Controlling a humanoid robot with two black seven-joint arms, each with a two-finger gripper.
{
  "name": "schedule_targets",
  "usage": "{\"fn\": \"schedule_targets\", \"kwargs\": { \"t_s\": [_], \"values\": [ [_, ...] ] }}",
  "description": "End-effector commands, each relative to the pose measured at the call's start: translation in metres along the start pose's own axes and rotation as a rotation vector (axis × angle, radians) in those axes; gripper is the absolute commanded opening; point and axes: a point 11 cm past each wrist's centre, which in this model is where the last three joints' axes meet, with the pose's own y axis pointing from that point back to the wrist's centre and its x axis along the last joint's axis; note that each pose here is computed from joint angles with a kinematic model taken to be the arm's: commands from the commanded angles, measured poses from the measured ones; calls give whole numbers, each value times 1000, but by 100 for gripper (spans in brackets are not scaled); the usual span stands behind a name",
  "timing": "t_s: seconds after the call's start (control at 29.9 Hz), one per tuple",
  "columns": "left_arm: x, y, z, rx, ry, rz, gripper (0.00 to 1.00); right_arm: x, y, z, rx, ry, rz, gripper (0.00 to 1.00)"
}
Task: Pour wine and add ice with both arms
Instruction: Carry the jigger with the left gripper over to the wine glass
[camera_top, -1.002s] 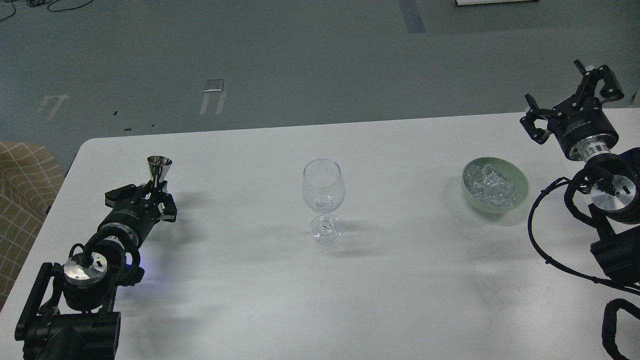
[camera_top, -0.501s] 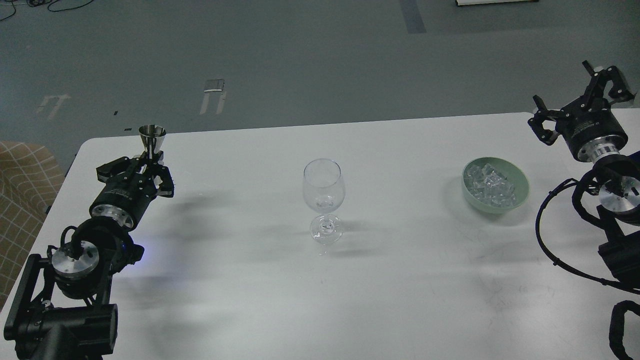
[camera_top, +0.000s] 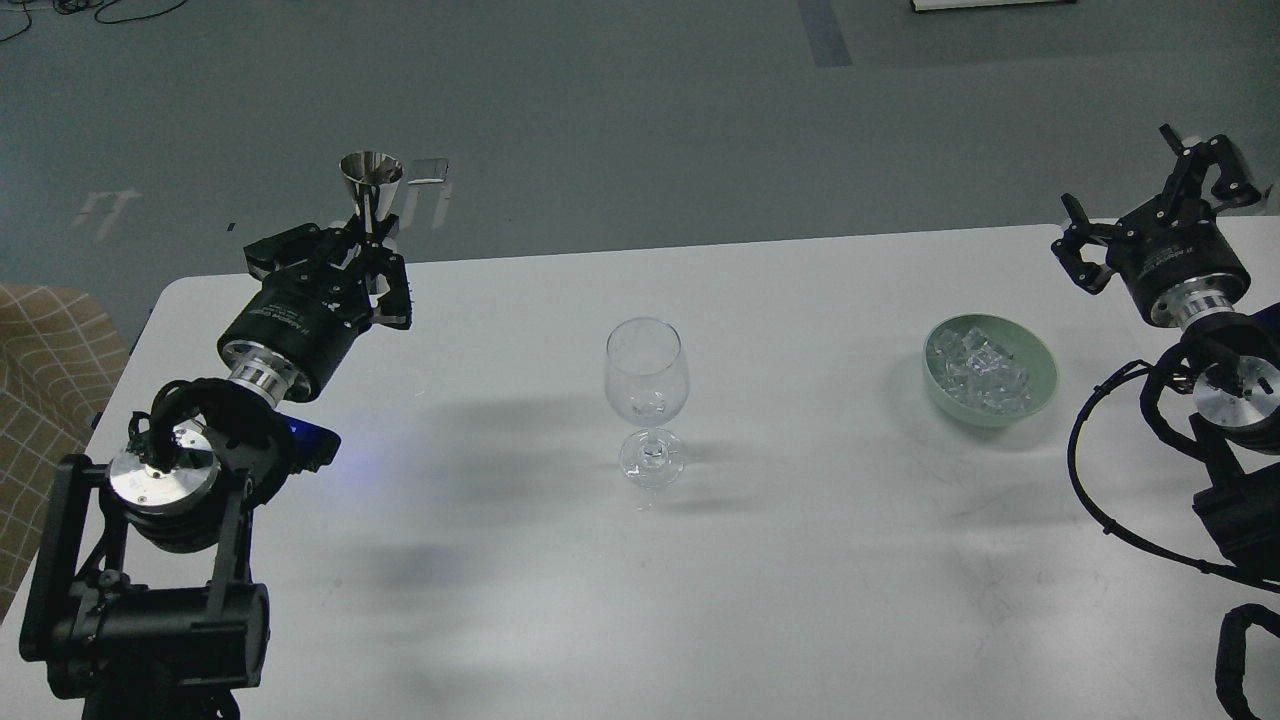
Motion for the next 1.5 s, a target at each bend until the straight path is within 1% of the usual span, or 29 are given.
{"fn": "schedule_targets", "kwargs": {
  "t_s": [0.0,0.17,0.23,0.43,0.73,0.87,0.97,1.2,1.47],
  "values": [
    [-10,8,-27,65,-8,-32,10,1,1,0,0,0,2,100],
    [-7,18,-51,118,-3,-29,10,3,2,1,-4,2,7,100],
    [-4,25,-67,158,-1,-28,10,4,3,1,-4,3,9,100],
    [-2,27,-89,215,-9,-31,10,3,3,5,-6,-3,8,100],
    [-3,26,-97,252,-41,-31,10,3,3,4,-7,-4,8,100],
    [1,27,-115,309,-139,-12,10,3,3,4,-7,-4,8,100],
    [0,27,-119,324,-145,-14,10,3,3,4,-5,-4,8,100],
    [-5,24,-118,330,-184,-23,10,4,3,2,-4,0,7,100],
    [-10,20,-119,369,-271,-35,10,3,2,0,0,1,5,100]
  ]
}}
